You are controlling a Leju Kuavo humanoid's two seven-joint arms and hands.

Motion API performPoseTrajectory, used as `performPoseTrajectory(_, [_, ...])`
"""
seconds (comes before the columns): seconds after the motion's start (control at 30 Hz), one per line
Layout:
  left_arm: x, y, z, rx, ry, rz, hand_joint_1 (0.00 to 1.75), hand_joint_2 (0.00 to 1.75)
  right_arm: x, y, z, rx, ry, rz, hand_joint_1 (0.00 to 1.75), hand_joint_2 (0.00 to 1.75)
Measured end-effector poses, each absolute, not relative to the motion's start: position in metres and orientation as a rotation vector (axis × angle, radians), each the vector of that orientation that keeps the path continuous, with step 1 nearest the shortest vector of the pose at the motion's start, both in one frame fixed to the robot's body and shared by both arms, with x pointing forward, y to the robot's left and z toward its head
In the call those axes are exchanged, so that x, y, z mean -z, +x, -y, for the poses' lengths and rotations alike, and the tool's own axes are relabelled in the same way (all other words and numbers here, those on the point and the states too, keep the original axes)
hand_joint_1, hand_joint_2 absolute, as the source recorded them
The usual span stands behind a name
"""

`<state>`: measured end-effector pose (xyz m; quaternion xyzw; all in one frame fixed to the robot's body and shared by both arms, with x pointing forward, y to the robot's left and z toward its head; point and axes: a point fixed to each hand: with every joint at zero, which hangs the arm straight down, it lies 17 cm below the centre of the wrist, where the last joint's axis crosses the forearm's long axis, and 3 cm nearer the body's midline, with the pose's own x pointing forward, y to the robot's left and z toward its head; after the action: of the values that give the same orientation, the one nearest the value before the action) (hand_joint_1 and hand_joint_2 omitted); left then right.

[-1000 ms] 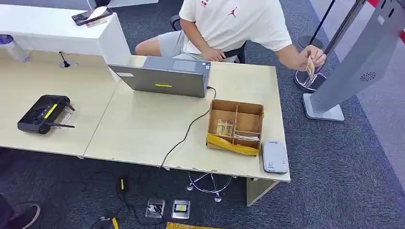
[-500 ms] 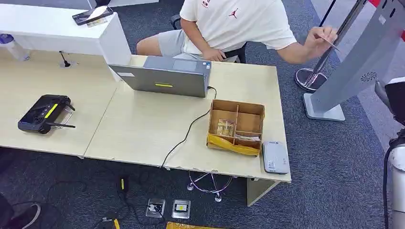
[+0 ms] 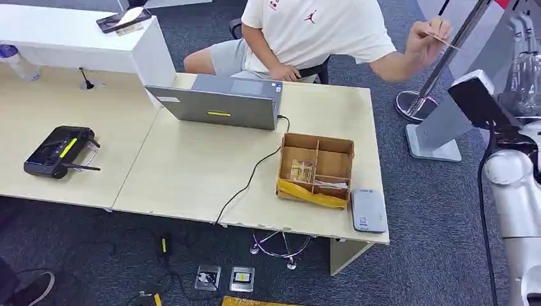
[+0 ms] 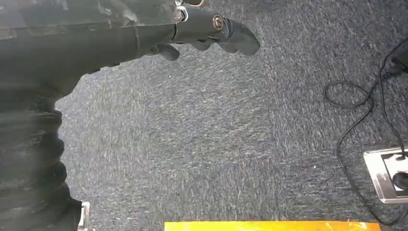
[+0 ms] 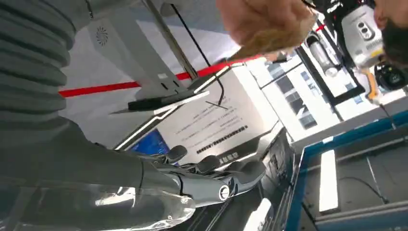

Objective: Pass the card to the sensor for recognition and then transmit it.

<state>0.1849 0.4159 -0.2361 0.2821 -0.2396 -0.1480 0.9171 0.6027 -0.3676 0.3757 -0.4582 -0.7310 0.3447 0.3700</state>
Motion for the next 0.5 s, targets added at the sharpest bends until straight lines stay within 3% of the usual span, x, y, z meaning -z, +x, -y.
performPoseTrajectory(0.43, [0.236,0.184,-0.418,0.327,0.576,0.492,0.0,1.75,-0.354,0.617,0.352,-0.951,-1.136,1.825,0.03,1.75])
performPoseTrajectory(0.47, [0.237,0.184,-0.418,0.328,0.576,0.492,0.0,1.75,-0.352,0.618,0.351,-0.954,-1.134,1.823,0.98,1.75])
performPoseTrajectory(0.5, [0.237,0.184,-0.418,0.329,0.575,0.491,0.0,1.75,-0.351,0.618,0.35,-0.957,-1.131,1.82,1.62,1.75])
